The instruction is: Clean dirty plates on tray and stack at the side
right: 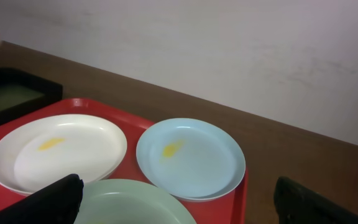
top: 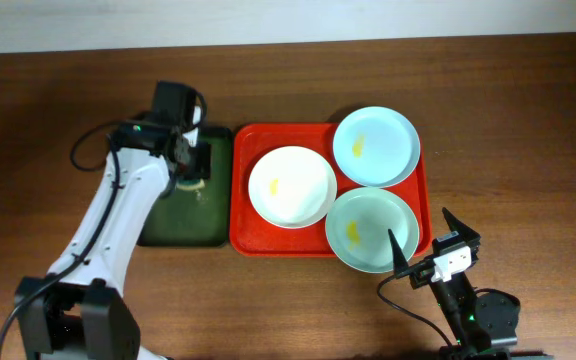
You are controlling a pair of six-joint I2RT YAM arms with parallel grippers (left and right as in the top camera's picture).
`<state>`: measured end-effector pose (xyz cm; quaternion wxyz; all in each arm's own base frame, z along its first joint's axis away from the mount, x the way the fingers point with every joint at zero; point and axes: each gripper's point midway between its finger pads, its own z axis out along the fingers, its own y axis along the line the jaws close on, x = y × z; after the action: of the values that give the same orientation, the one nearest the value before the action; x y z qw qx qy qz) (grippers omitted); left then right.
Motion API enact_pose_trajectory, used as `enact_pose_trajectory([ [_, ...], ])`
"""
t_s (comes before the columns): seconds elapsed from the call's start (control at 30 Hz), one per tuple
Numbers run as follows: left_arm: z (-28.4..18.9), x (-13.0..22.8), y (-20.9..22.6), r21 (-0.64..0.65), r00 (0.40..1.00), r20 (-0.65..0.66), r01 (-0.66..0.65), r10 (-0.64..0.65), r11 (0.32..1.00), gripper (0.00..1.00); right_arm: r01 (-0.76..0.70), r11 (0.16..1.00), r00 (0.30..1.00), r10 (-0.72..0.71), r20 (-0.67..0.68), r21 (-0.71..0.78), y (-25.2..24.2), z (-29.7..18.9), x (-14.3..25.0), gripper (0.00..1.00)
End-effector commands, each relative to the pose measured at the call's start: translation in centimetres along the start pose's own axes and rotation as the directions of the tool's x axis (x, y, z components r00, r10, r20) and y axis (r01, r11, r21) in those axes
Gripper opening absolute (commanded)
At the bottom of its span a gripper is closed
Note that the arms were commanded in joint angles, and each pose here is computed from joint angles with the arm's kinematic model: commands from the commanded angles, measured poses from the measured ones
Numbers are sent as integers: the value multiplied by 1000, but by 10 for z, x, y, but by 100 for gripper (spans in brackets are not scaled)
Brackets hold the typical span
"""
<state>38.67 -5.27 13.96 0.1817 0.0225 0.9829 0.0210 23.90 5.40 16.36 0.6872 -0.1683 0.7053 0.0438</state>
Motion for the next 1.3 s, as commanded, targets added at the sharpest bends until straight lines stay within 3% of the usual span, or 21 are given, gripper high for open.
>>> enact_pose_trajectory([
  [0.0,-12,-13,-21,114,999,34,12,-16,993,0,-9,1000,1000,9,-7,0,0,0,3,99],
  [0.17,-16,-25,-75,309,996,88,-52,26,950,0,-10,1000,1000,10,-4,-13,2,0,3,98],
  [0.3,-11,-20,-107,337,992,92,-117,91,934,0,-8,991,1000,11,25,-136,23,-2,-3,98],
  [0.43,6,-16,-141,359,983,97,-180,155,916,0,-225,964,974,227,-1,-144,24,-3,-9,99],
  [0.57,27,-9,-159,367,979,72,-204,191,908,0,-308,940,949,314,22,-147,17,-15,-59,99],
  [0.63,38,-4,-163,366,978,49,-207,203,907,0,-352,927,936,352,-24,-129,12,-17,-76,99],
  [0.7,53,2,-165,364,977,20,-204,211,909,0,-405,909,907,385,-170,-100,9,-9,-86,98],
  [0.8,64,5,-166,360,977,1,-200,214,911,0,-515,857,719,445,-533,20,0,17,-100,98],
  [0.97,69,4,-161,329,979,-5,-192,205,925,0,-649,754,397,446,-802,98,2,70,-125,99],
  [1.07,69,4,-161,329,979,-5,-191,204,925,0,-663,736,279,414,-867,138,11,93,-95,59],
  [1.1,69,4,-161,329,979,-5,-192,205,925,0,-629,762,241,380,-893,155,18,99,-75,35],
  [1.17,69,4,-161,329,979,-5,-191,204,925,0,-556,813,201,335,-921,174,25,106,-49,9],
  [1.23,69,4,-161,329,979,-5,-191,204,925,0,-448,856,124,346,-930,259,29,115,-14,5],
  [1.27,69,4,-161,328,979,-5,-191,204,925,0,-416,868,103,340,-935,270,35,124,3,16],
])
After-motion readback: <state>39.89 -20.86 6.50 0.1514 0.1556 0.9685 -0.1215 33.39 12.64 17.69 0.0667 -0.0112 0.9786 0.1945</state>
